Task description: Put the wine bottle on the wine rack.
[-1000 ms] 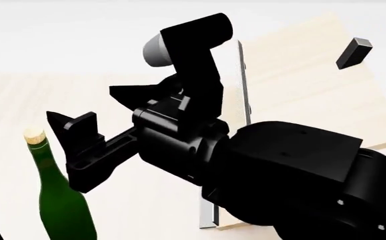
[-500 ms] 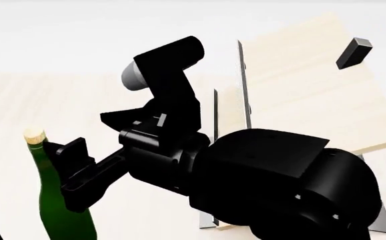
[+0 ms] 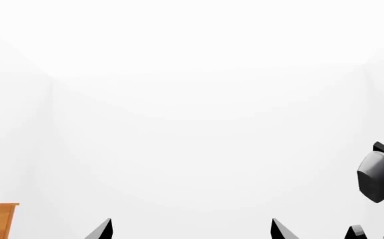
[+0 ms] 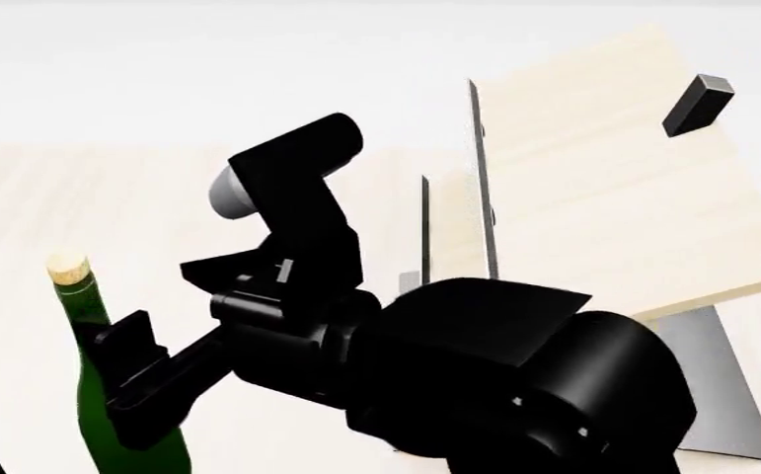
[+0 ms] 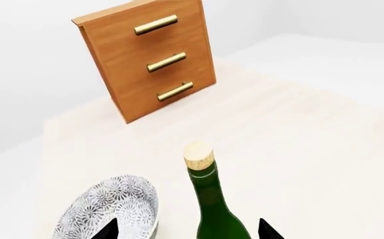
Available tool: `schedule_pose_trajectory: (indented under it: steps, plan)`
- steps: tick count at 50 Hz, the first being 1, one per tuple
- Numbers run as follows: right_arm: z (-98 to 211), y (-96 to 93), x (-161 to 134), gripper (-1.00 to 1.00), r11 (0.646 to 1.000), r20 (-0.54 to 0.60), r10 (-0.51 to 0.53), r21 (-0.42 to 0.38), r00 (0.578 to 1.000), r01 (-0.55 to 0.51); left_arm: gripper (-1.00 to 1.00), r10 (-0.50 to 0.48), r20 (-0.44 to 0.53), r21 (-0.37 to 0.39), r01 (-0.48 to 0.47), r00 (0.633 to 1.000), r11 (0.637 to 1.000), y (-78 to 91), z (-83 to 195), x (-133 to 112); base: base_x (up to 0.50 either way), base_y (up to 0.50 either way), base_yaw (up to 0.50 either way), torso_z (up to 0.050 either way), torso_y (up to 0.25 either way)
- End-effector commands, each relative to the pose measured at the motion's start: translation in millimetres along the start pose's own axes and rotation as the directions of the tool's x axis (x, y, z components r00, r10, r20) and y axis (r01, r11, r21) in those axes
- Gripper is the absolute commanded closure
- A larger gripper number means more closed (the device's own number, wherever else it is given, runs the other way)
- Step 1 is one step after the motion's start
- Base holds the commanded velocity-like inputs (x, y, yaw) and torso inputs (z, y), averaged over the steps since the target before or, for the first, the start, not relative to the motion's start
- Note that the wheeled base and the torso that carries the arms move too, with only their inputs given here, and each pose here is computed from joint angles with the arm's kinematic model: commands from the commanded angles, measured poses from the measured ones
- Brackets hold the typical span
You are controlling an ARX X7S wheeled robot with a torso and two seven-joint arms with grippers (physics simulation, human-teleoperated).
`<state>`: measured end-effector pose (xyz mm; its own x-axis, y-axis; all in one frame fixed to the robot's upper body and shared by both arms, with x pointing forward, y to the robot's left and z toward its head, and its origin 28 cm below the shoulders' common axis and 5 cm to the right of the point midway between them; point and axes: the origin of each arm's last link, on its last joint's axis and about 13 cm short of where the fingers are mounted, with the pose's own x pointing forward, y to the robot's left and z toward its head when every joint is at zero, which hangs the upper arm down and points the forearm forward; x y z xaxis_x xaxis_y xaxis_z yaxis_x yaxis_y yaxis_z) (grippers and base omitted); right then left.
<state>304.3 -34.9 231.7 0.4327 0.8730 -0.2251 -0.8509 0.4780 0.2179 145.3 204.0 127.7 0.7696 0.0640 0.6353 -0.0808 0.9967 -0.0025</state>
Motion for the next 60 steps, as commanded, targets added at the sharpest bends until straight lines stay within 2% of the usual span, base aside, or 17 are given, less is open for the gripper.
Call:
schedule_pose_trajectory:
  steps: [1, 7, 33, 35, 37, 60]
  plan:
    - [-4.5, -6.6, 13.6, -1.0, 0.999, -0.001, -0.016, -0.038, 1.0, 0.015, -1.0, -0.001, -0.001, -0.001, 0.001, 1.0, 1.0, -0.1, -0.3, 0.0, 0.0, 0.0, 0.0, 0.0, 0.0]
    - [-5.1, -8.7, 20.4, -1.0, 0.998, 0.037, -0.032, -0.049, 0.999, 0.033, -1.0, -0.001, 0.0, -0.001, 0.001, 1.0, 1.0, -0.1, -0.1, 0.2, 0.0, 0.0, 0.0, 0.0, 0.0]
    - [-10.0, -8.0, 51.8, -1.0, 0.999, 0.014, 0.003, -0.049, 1.0, -0.002, -1.0, 0.003, -0.002, -0.003, -0.003, 1.0, 1.0, 0.6, 0.2, 0.3, 0.0, 0.0, 0.0, 0.0, 0.0]
    - [-8.1, -7.8, 54.2, -1.0, 0.997, 0.024, -0.001, -0.076, 1.0, 0.002, -1.0, 0.005, -0.001, -0.003, -0.005, 1.0, 1.0, 1.1, -0.2, 0.3, 0.0, 0.0, 0.0, 0.0, 0.0]
    - [-4.9, -8.7, 56.2, -1.0, 0.999, 0.034, 0.0, -0.052, 0.999, 0.002, -1.0, 0.006, -0.003, -0.003, -0.006, 1.0, 1.0, 1.3, -0.3, 0.4, 0.0, 0.0, 0.0, 0.0, 0.0]
    - [-16.0, -27.4, 82.0, -1.0, 0.999, 0.032, -0.042, -0.021, 0.999, 0.043, -1.0, 0.009, -0.003, -0.005, -0.009, 1.0, 1.0, 1.8, -1.8, 0.4, 0.0, 0.0, 0.0, 0.0, 0.0]
